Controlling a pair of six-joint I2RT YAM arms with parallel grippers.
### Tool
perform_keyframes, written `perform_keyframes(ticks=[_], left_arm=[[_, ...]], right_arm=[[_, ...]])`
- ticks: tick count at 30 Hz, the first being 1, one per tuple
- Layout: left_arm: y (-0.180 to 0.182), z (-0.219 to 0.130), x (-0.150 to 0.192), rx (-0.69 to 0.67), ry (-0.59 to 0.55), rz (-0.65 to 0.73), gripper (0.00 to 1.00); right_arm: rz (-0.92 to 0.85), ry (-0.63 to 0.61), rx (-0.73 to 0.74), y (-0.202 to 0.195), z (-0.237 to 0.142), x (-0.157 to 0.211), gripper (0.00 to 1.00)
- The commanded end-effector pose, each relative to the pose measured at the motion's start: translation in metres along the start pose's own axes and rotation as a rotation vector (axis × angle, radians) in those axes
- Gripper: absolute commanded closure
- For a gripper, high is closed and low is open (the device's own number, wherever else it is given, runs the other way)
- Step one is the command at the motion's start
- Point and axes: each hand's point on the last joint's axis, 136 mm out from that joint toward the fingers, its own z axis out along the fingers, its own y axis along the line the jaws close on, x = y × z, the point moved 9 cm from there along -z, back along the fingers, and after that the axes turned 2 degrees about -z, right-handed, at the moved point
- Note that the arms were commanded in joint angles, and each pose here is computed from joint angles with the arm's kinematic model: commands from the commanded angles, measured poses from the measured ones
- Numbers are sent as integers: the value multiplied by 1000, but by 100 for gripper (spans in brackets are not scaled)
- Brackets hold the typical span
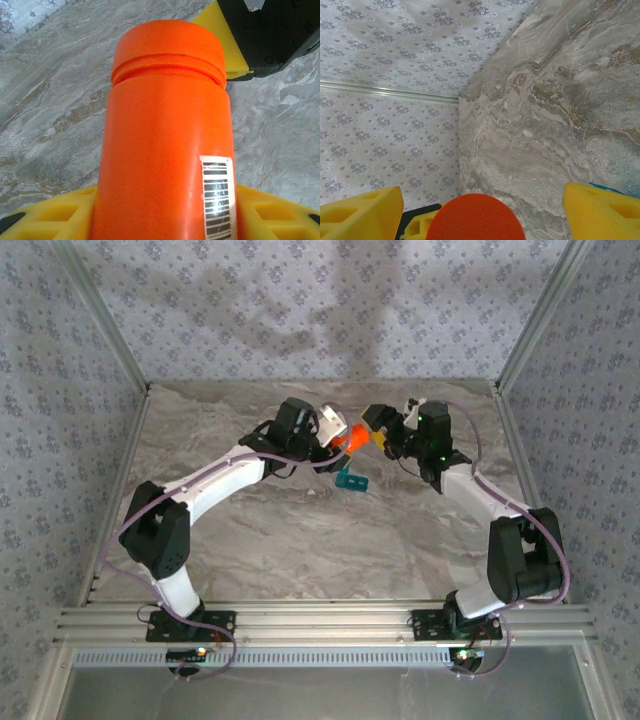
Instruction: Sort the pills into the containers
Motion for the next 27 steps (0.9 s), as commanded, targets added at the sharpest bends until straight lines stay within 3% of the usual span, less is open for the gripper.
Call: perform_keyframes(ticks=[1, 10, 15, 27], left_arm=[[0, -3, -15, -28, -22, 55, 100], [-1, -1, -16, -27, -16, 66, 100], [-3, 1, -17, -22, -16, 68, 100], [-5, 2, -17, -8, -28, 56, 100]], right_arm=[[21, -2, 31, 4, 5, 0, 15], [23, 27, 25, 5, 12, 9, 16], [25, 39, 6, 9, 15, 11, 22], [17, 40, -42, 14, 14, 8, 64]])
